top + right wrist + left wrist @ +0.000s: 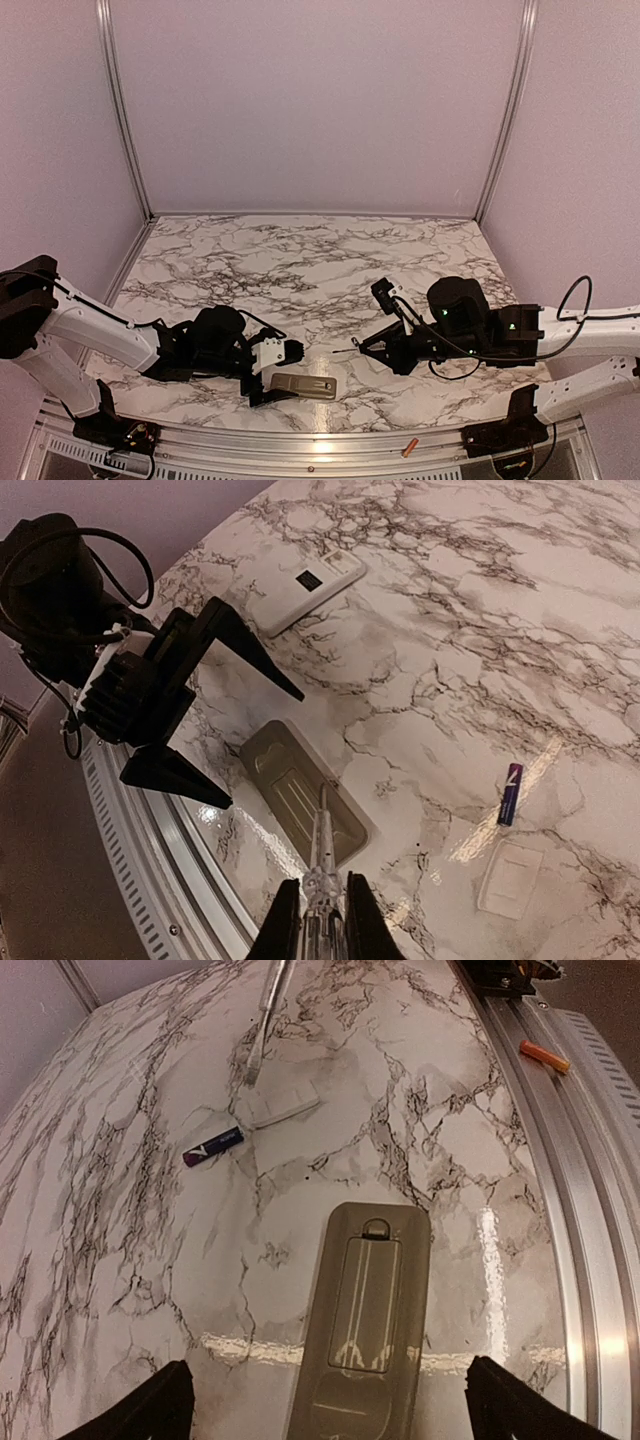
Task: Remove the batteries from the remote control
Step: Pick up the remote control from the center of the board.
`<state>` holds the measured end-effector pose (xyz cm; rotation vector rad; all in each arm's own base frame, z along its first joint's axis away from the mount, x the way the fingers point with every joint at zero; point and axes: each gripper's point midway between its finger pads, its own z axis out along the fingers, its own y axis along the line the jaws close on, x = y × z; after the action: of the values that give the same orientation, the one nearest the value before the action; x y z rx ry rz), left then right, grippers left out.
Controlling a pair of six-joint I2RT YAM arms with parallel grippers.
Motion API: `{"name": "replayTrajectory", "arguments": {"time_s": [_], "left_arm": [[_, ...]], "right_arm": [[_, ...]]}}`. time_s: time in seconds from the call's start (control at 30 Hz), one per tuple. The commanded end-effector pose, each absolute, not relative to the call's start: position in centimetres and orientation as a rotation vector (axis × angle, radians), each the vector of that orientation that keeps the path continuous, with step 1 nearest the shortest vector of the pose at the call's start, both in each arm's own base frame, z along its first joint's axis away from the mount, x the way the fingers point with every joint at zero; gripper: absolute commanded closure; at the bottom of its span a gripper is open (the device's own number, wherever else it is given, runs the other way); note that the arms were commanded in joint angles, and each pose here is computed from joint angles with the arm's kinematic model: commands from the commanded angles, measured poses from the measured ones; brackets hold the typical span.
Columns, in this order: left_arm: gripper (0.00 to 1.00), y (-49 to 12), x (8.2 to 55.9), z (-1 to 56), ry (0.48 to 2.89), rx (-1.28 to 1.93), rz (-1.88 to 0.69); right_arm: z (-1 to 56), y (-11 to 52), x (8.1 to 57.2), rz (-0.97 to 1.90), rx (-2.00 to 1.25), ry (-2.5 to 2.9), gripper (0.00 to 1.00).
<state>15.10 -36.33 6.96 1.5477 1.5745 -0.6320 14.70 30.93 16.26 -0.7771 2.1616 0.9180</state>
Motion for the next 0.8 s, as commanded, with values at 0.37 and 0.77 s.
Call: {"name": "replayTrajectory", "arguments": {"time_s": [0.37,0.77], "left_arm": [[0.05,-36.9,14.0,5.1,1.608,1.620,-0.875],[0.14,-38.3,14.3,3.2,1.620,1.620,-0.989]], "right_arm": [[16.1,30.7,14.3,0.973,-0.765,2.143,1.00],[16.4,31.0,13.8,1.029,-0.772,2.109,1.00]]}}
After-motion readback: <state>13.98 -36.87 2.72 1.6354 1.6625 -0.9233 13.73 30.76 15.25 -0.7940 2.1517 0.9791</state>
